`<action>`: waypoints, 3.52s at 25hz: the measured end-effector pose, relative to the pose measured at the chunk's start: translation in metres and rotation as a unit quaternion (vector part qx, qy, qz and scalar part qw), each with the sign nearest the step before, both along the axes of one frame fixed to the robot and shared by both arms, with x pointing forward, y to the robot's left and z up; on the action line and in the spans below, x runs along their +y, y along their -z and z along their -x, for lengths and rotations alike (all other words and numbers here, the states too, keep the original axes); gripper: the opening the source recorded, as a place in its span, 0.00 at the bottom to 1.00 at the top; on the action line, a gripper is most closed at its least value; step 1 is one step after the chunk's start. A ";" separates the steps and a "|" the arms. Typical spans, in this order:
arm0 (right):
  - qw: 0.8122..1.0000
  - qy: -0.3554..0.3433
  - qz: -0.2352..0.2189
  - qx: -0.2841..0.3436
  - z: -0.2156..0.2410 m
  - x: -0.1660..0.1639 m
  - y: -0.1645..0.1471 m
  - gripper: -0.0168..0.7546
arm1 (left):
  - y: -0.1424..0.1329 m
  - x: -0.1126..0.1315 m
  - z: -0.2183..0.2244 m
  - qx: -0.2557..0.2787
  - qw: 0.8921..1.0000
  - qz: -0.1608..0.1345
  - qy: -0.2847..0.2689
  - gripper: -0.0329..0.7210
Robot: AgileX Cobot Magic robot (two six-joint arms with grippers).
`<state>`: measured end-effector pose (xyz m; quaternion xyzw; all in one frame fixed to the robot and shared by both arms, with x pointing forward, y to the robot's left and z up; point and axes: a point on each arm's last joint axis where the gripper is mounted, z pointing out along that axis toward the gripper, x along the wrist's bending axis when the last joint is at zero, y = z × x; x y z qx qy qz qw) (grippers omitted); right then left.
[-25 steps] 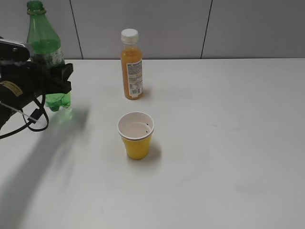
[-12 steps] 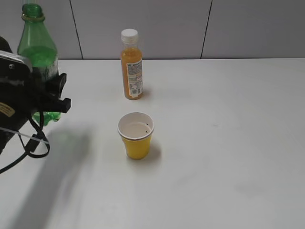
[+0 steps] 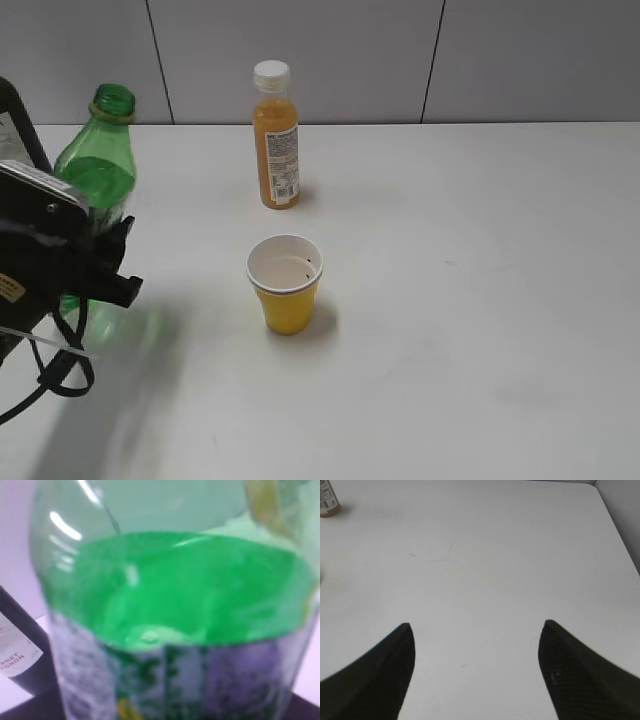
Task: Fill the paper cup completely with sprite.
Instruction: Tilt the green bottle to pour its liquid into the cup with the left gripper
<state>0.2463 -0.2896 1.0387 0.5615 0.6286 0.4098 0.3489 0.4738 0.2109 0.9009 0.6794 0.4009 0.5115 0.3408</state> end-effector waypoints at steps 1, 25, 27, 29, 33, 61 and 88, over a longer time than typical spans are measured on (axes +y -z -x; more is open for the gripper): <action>1.000 -0.002 -0.004 0.000 0.000 0.001 0.000 0.79 | 0.000 0.000 0.000 -0.001 1.000 -0.010 0.002 0.65; 0.999 -0.017 -0.030 0.001 0.001 0.005 -0.001 0.79 | 0.001 -0.015 0.014 0.004 0.994 -0.112 0.007 0.65; 0.999 -0.017 -0.030 0.001 0.001 0.005 -0.001 0.79 | 0.001 -0.015 0.014 0.004 0.993 -0.120 0.009 0.64; 0.999 -0.017 -0.030 0.001 0.001 0.005 -0.001 0.79 | 0.001 -0.015 0.013 0.003 0.991 -0.132 0.011 0.64; 0.999 -0.017 -0.030 0.001 0.001 0.005 -0.001 0.79 | -0.003 -0.020 0.007 -0.008 0.991 -0.132 0.010 0.64; 0.999 -0.017 -0.030 0.001 0.001 0.005 -0.001 0.79 | -0.013 -0.029 -0.006 -0.037 0.923 -0.379 0.059 0.64; 0.999 -0.017 -0.030 0.001 0.001 0.005 -0.001 0.79 | -0.012 -0.025 -0.005 -0.024 0.866 -0.495 0.069 0.64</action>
